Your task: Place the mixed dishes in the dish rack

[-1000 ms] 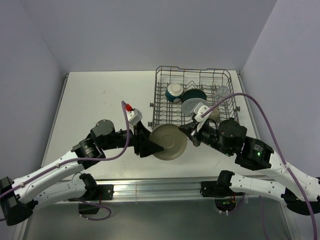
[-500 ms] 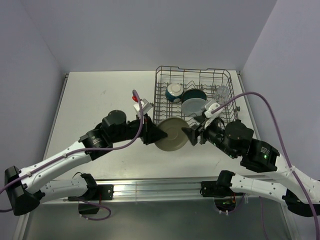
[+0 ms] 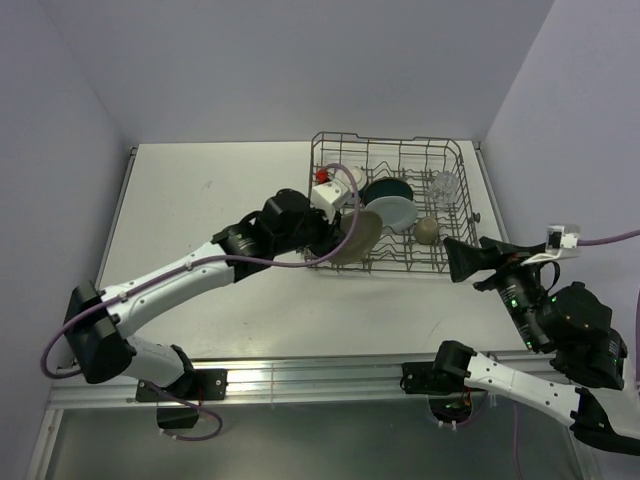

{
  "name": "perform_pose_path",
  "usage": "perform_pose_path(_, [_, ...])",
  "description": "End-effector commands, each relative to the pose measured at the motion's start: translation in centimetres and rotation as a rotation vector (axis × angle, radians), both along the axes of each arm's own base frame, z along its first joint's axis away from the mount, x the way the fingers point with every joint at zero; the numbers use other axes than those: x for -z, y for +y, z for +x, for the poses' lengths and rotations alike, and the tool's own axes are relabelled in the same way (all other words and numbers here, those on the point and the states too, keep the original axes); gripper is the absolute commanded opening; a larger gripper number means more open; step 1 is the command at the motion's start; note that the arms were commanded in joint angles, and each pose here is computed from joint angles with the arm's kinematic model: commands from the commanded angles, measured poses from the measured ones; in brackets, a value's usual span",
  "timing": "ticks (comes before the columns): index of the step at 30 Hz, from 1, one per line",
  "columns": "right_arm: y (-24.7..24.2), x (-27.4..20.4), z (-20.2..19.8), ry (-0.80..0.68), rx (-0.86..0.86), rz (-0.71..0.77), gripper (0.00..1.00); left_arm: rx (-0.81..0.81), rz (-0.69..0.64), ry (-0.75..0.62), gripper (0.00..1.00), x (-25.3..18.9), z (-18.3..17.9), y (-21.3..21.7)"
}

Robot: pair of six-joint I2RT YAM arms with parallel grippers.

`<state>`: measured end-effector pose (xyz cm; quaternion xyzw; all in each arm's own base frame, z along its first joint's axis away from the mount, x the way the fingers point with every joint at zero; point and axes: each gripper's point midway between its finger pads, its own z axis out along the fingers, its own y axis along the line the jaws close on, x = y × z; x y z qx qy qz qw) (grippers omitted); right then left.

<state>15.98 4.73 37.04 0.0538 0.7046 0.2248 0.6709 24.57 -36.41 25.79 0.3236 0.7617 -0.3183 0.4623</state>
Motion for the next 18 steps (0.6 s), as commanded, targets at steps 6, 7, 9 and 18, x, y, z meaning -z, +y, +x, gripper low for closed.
perform_pose_path(6, [-0.4, 0.7, 0.3, 0.076, 0.057, 0.002, 1.0, 0.106, 0.043, -0.383, 0.0, -4.5, 4.5, -4.0])
perform_pose_path(7, [-0.2, 0.9, 0.3, 0.074, 0.05, 0.006, 1.0, 0.119, 0.056, -0.398, 0.0, -4.1, 4.7, -4.4])
perform_pose_path(9, [-0.3, 0.5, 0.1, 0.052, 0.036, 0.039, 1.0, 0.16, 0.085, -0.451, 0.0, -4.1, 5.0, -4.9])
perform_pose_path(18, [-0.7, 0.8, -0.1, 0.051, 0.039, 0.044, 1.0, 0.28, 0.178, -0.493, 0.0, 0.3, 6.4, -8.2])
